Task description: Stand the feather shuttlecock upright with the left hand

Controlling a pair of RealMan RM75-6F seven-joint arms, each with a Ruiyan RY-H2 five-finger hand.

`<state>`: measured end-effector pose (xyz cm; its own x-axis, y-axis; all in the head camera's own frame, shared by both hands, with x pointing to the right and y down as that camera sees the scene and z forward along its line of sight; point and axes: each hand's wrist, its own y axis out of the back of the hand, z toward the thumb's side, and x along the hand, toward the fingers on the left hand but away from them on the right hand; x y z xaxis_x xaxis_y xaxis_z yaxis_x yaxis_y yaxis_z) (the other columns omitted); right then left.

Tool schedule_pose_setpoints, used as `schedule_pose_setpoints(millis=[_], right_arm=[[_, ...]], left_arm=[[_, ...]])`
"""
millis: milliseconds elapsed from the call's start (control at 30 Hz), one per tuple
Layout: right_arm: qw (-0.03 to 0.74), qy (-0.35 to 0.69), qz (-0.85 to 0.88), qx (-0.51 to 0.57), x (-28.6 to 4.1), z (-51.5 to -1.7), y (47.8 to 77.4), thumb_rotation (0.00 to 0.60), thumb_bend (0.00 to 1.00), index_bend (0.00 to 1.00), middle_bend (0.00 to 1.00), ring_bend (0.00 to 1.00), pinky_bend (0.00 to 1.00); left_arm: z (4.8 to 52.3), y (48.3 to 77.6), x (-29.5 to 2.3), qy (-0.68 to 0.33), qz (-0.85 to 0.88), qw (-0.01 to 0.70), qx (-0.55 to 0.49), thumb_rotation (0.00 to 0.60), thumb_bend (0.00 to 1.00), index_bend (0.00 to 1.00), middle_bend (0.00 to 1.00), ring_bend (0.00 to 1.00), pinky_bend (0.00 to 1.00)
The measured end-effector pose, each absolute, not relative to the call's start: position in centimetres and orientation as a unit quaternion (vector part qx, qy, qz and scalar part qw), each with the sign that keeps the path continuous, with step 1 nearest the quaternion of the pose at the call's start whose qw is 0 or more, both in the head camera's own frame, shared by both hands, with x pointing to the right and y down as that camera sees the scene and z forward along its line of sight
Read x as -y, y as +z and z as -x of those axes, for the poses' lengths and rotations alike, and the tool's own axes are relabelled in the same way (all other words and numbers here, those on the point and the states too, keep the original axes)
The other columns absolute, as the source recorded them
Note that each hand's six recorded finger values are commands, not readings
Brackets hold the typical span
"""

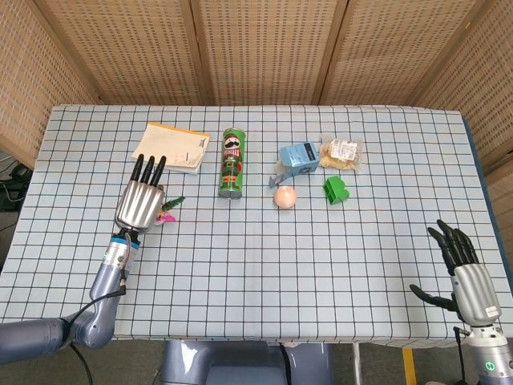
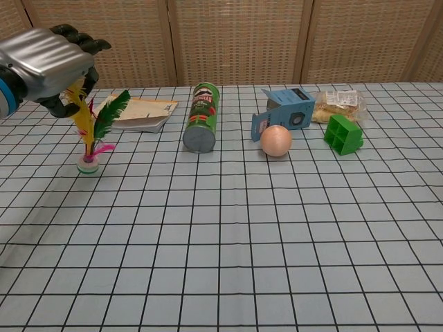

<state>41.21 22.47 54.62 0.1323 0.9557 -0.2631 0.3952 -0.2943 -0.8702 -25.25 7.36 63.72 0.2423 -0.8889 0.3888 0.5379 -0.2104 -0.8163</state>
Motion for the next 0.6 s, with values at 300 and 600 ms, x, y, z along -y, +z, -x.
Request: schedule_pose_setpoints(millis=[300, 600], right_arm=[[0.321, 0.429, 0.68, 0.5, -22.5, -41.4, 54.5, 0.6, 0.06, 0.11, 0.0, 0.0, 0.01], [0.32, 0.43, 0.68, 0.501, -22.5, -41.5, 54.5, 0.6, 0.06, 0.11, 0.0, 0.0, 0.01]], left_arm=[[24.1, 63.6, -8.6, -0.566, 0.486, 0.65, -0.146, 0.6, 0.61, 0.73, 0.0, 0.0, 0.0], [23.9, 63.7, -8.9, -0.56, 0.486, 0.655, -0.147, 0.6, 0.61, 0.73, 0.0, 0.0, 0.0]])
